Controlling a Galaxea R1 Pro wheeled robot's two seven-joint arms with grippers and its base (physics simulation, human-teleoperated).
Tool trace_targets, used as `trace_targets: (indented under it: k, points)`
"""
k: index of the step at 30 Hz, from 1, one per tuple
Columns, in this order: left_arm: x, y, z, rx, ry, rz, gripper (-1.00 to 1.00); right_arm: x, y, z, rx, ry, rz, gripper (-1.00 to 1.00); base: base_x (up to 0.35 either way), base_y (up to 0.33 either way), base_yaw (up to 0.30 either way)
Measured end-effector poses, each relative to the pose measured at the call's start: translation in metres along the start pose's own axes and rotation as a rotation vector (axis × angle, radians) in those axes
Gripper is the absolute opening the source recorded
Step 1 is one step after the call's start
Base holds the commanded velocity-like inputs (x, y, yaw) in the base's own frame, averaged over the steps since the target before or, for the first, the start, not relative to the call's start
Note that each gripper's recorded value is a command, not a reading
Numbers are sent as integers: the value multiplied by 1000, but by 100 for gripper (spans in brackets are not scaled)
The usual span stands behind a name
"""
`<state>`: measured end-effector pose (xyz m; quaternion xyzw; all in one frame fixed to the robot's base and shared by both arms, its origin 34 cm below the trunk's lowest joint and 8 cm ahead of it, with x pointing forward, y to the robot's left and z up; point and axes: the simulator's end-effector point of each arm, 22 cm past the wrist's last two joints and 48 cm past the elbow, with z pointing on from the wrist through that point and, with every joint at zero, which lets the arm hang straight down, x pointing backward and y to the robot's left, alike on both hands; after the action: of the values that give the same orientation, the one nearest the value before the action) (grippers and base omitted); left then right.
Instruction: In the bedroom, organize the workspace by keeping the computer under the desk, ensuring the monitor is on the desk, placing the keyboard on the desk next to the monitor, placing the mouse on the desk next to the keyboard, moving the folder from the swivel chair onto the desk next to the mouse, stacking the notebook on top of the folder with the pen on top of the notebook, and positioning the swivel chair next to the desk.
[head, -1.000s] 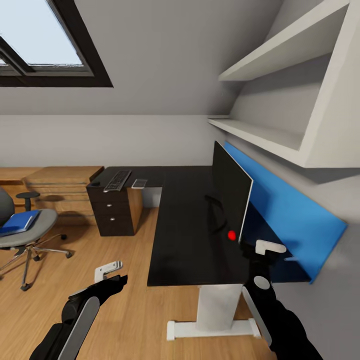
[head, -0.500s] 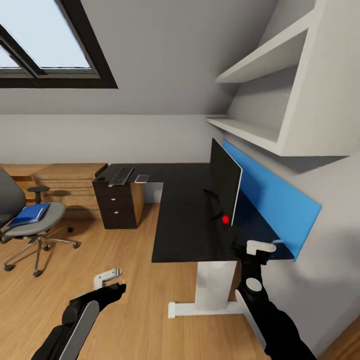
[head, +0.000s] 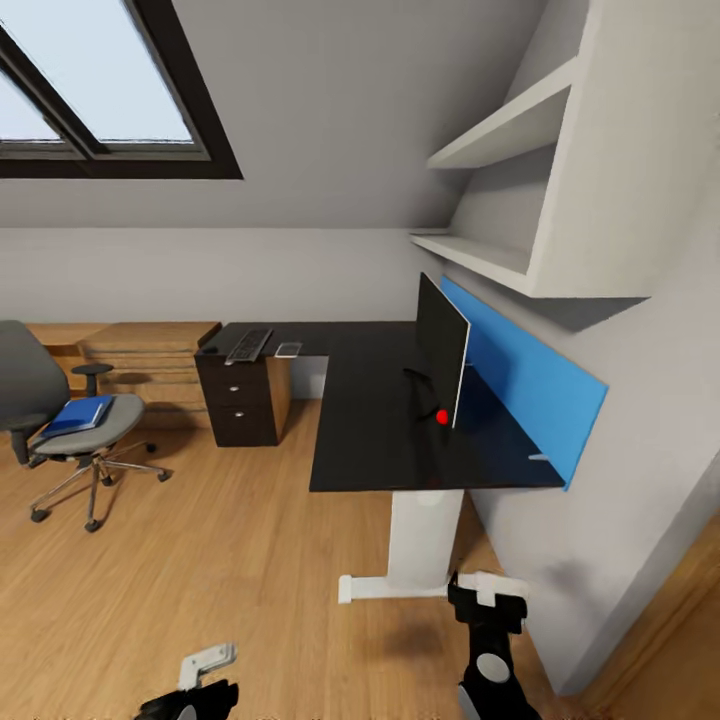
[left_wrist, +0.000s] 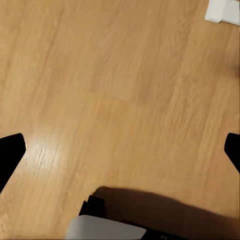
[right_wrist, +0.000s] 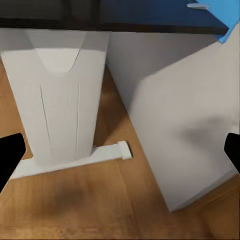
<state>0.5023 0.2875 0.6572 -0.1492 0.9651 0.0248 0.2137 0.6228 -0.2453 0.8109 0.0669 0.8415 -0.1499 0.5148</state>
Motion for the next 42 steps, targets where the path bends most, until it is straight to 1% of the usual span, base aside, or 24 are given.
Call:
trace_targets:
  k: [1,2,4,5,7,9,10,12,14,17,18,20,22,26,33,37,42]
  points:
    - [5,2,3,-6,-2,4,100,7,3,-1,-3,14,-7,100,-66,0,0]
    - [14,5,8,-15,-11,10,100,22,8,-3,-8,44,-19,100,-53,0,0]
    - [23,8,13,-25,-24,17,100,37,11,-4,-12,73,-33,100,-32,0,0]
    - [32,12,18,-37,-46,26,100,56,13,-6,-15,99,-44,100,-17,0,8]
    - [38,15,21,-46,-61,33,100,69,13,-7,-16,109,-51,100,-11,0,81]
    - [57,27,27,-76,-80,51,100,110,16,-15,-26,129,-54,100,34,34,200]
    - [69,34,30,-91,-92,64,100,138,19,-23,-44,136,-46,100,106,97,229]
    - [80,35,31,-97,-105,89,100,165,22,-34,-74,140,-40,100,164,146,242]
    - [90,26,31,-88,-126,112,100,180,25,-43,-106,125,-25,100,202,179,246]
    - [105,19,30,-82,-147,134,100,192,32,-53,-155,111,-10,100,229,207,244]
    - [113,19,29,-85,-150,141,100,196,46,-61,-196,108,4,100,239,229,236]
    - [116,20,30,-87,-149,142,100,197,58,-67,-214,111,15,100,222,208,213]
    - [117,20,30,-89,-148,142,100,200,64,-71,-227,118,16,100,79,68,80]
    - [118,21,30,-91,-147,139,100,205,65,-74,-238,126,9,100,21,107,22]
    - [118,22,30,-92,-146,137,100,206,72,-76,-273,130,9,100,2,270,2]
    - [119,22,30,-93,-145,136,100,206,75,-77,-280,133,8,100,0,298,0]
    - [118,22,24,-94,-143,134,100,201,73,-80,-280,134,7,100,0,245,0]
